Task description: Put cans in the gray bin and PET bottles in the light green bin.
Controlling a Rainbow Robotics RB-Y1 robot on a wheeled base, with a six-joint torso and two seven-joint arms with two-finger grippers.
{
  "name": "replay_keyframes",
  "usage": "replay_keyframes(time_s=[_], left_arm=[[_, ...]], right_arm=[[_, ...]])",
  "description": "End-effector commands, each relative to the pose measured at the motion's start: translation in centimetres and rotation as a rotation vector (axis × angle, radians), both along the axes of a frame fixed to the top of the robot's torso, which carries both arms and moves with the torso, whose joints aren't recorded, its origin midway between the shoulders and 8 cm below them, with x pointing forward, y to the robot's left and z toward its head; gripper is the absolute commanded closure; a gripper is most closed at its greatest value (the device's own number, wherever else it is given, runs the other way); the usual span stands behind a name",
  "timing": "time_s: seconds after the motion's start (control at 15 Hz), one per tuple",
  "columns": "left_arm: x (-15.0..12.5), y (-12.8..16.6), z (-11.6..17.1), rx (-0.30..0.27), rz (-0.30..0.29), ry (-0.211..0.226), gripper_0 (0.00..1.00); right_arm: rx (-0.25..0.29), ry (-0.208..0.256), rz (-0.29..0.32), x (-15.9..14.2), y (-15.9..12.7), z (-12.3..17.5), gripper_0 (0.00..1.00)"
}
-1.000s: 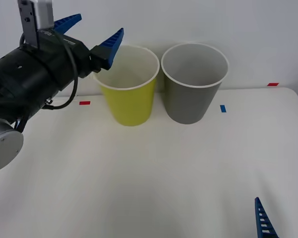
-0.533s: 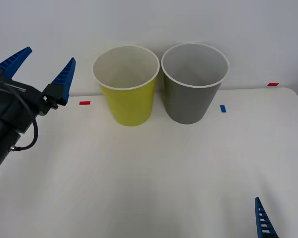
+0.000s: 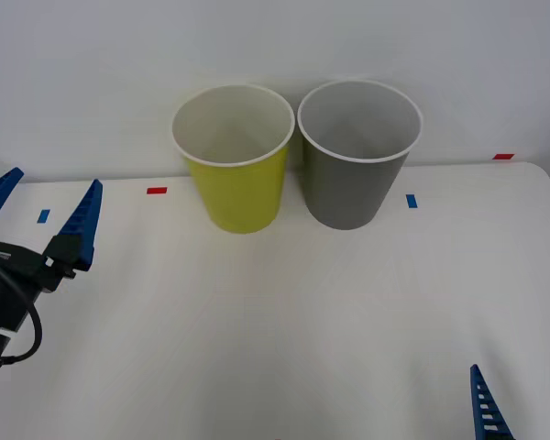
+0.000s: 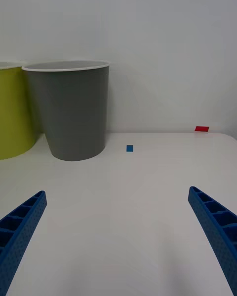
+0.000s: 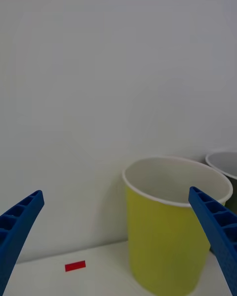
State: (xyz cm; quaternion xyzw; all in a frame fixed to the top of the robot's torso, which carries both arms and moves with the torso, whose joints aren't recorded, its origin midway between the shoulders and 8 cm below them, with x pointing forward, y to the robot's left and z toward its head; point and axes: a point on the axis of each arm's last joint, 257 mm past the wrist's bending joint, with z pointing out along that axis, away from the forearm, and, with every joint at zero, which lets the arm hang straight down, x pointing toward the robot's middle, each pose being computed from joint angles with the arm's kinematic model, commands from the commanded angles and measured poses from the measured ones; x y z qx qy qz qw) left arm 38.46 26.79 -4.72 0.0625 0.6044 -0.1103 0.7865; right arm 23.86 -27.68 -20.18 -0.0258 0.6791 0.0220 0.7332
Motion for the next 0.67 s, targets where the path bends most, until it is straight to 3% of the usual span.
replay_keyframes(time_s=[0.07,0.27,0.53,0.67], left_arm=[[-2.4,0.4,-2.7,-0.030,0.022,0.037,0.00],[-5.0,0.5,-5.0,-0.045,0.043,0.071,0.00],[-8.7,0.5,-6.9,-0.016,0.085,0.081,0.00],[-10.6,0.6,-8.2,0.000,0.119,0.108,0.00]], right_arm=[[0.000,0.000,0.000,0.0,0.0,0.0,0.00],[0.000,0.000,0.000,0.0,0.0,0.0,0.00],[0.000,0.000,0.000,0.0,0.0,0.0,0.00],[0.000,0.000,0.000,0.0,0.0,0.0,0.00]])
